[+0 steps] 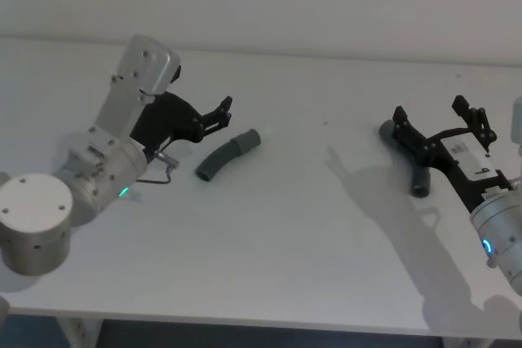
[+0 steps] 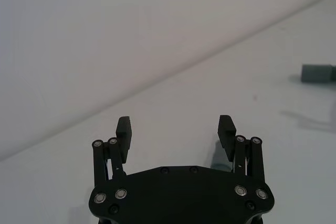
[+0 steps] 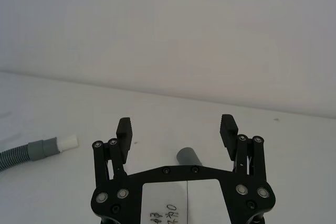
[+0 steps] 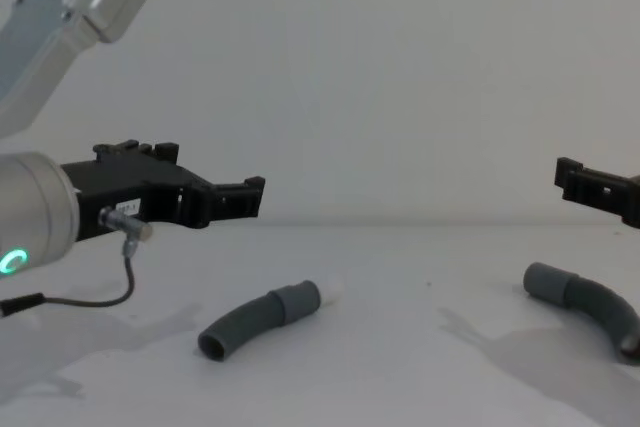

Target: Use both hands to pick up one end of the pipe from the table, align the ends, and insert them.

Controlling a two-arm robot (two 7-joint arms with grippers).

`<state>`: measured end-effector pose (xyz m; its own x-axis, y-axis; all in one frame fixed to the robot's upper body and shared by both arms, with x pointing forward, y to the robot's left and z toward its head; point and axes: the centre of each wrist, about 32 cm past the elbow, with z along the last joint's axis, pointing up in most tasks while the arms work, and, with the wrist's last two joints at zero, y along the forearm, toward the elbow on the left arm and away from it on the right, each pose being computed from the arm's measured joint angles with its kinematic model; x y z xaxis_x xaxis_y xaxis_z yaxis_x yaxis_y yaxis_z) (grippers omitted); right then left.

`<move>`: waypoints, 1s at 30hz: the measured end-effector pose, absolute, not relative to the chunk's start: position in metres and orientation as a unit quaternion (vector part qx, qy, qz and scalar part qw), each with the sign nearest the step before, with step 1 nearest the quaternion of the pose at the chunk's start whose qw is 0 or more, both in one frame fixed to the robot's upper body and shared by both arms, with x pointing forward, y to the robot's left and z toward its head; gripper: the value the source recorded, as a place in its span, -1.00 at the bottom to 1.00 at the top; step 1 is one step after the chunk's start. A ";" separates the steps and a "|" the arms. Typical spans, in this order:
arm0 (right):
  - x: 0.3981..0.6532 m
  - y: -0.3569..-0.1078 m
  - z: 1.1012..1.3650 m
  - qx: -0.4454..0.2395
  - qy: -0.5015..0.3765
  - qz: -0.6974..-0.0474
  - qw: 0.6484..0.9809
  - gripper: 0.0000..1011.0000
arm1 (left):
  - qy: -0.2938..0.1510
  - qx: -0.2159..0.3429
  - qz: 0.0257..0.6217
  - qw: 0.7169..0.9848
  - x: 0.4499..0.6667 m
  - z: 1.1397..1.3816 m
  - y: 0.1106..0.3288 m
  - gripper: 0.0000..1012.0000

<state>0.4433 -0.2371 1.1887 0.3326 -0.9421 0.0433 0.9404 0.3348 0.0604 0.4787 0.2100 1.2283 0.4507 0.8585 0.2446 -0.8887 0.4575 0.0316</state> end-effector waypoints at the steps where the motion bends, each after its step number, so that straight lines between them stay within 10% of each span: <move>1: 0.443 -0.237 1.189 0.012 -0.035 -0.577 0.816 0.98 | -0.095 0.086 0.510 0.851 0.477 1.232 0.212 0.98; 30: 0.443 -0.237 1.189 0.012 -0.035 -0.577 0.816 0.98 | -0.063 0.204 0.350 0.912 0.521 1.280 0.246 0.98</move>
<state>0.4433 -0.2371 1.1887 0.3326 -0.9421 0.0432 0.9403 0.3348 0.0604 0.5211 0.2460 1.2803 0.7472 0.6129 0.2571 -0.6641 0.6721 0.3275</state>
